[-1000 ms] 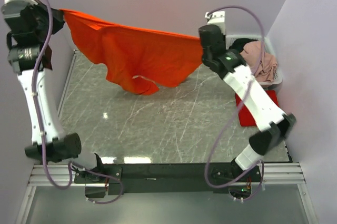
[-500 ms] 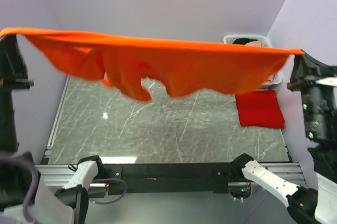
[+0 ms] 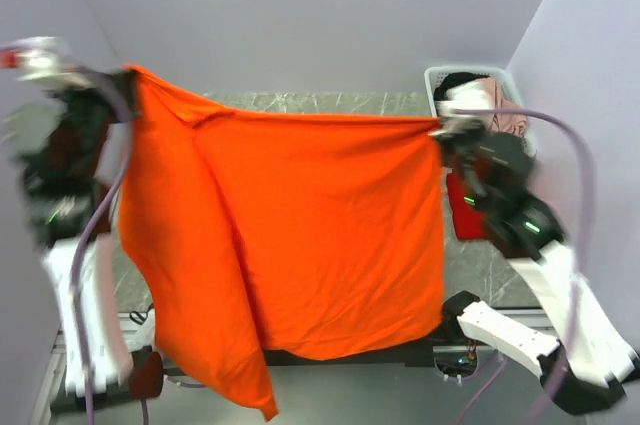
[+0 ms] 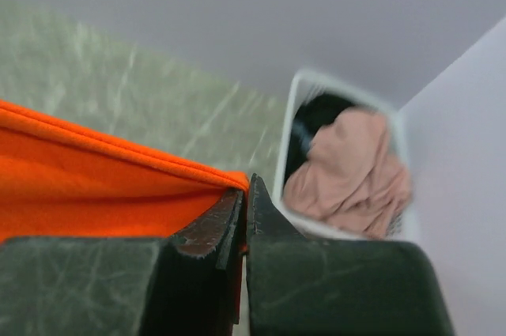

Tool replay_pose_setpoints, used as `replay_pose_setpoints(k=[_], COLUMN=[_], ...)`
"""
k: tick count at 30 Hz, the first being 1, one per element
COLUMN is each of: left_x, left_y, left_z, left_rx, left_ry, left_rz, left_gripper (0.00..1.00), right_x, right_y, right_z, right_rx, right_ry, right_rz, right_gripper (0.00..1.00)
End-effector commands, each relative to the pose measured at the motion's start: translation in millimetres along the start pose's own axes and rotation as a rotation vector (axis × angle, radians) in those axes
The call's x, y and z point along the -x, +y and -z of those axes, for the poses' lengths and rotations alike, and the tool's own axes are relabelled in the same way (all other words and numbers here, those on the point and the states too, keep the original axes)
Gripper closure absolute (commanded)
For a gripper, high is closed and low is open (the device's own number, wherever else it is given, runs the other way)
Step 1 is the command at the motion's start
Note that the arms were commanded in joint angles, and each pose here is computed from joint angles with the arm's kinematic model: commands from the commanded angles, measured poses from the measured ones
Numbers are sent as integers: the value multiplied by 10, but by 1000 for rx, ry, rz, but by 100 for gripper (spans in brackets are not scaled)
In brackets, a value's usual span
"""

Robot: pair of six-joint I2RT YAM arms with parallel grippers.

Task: Fold and stack the t-shirts
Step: Flatten the tshirt out, then fold the tshirt

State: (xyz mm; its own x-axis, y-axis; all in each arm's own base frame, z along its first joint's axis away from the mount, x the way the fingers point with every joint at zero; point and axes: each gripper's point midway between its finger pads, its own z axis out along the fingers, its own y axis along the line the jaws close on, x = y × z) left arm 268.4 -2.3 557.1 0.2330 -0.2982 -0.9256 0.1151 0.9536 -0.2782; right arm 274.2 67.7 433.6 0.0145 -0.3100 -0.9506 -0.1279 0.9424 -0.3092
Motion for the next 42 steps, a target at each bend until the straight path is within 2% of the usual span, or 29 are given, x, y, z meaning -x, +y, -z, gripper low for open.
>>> replay_pose_setpoints(k=[1,2,4,7,9,10,11,12,13,15,16,17,22,29,33,37,40,42], left_x=[-1450,-1712,-2617,-3523,-3738,-3991,-4072,-4058,-4232,-4227,-4383,-4348,-4659,-4730,-4700,-4354,-4165,-4186], left_y=[432,505,825,1200,1287,1369,1402,1420,1489,1491,1538,1510,1549,1406,1390,1280,1277,1318], left_z=[-519,-595,-641,-665,-772,-802,-852,-971,-1000,-1172,-1190,-1293,-1463,-1826,-1790,-1698,-1544,-1359], left_rx=[-37,-48,3,86,97,109,111,108,119,98,102,79,62,41,87,123,187,249], left_ry=[287,321,494,667,706,758,770,761,795,790,823,822,895,886,914,895,885,905], left_rz=[64,72,124,173,193,212,215,212,222,212,220,213,242,300,357,379,371,378], left_gripper=[97,96,94,95,95,96,96,96,96,96,95,95,94,94,94,96,96,98], right_x=[-743,-1035,-1543,-2197,-2486,-2581,-2563,-2729,-2780,-2836,-2863,-2887,-2884,-3029,-3061,-2970,-2944,-2899], right_y=[480,625,856,1030,1125,1094,1076,1093,1036,1030,1002,984,878,784,778,756,729,697], right_z=[-547,-681,-952,-1249,-1424,-1490,-1599,-1669,-1735,-1901,-1960,-2062,-2380,-2624,-2653,-2581,-2478,-2427], right_rx=[59,70,76,57,76,75,68,76,66,69,66,58,35,45,42,35,30,16], right_ry=[162,216,324,435,498,517,507,546,559,569,573,575,569,600,617,609,615,610], right_rz=[66,82,119,172,205,208,207,231,235,249,250,255,294,292,298,273,262,251], right_gripper=[100,100,100,100,100,100,100,100,100,100,100,100,100,100,100,100,100,100])
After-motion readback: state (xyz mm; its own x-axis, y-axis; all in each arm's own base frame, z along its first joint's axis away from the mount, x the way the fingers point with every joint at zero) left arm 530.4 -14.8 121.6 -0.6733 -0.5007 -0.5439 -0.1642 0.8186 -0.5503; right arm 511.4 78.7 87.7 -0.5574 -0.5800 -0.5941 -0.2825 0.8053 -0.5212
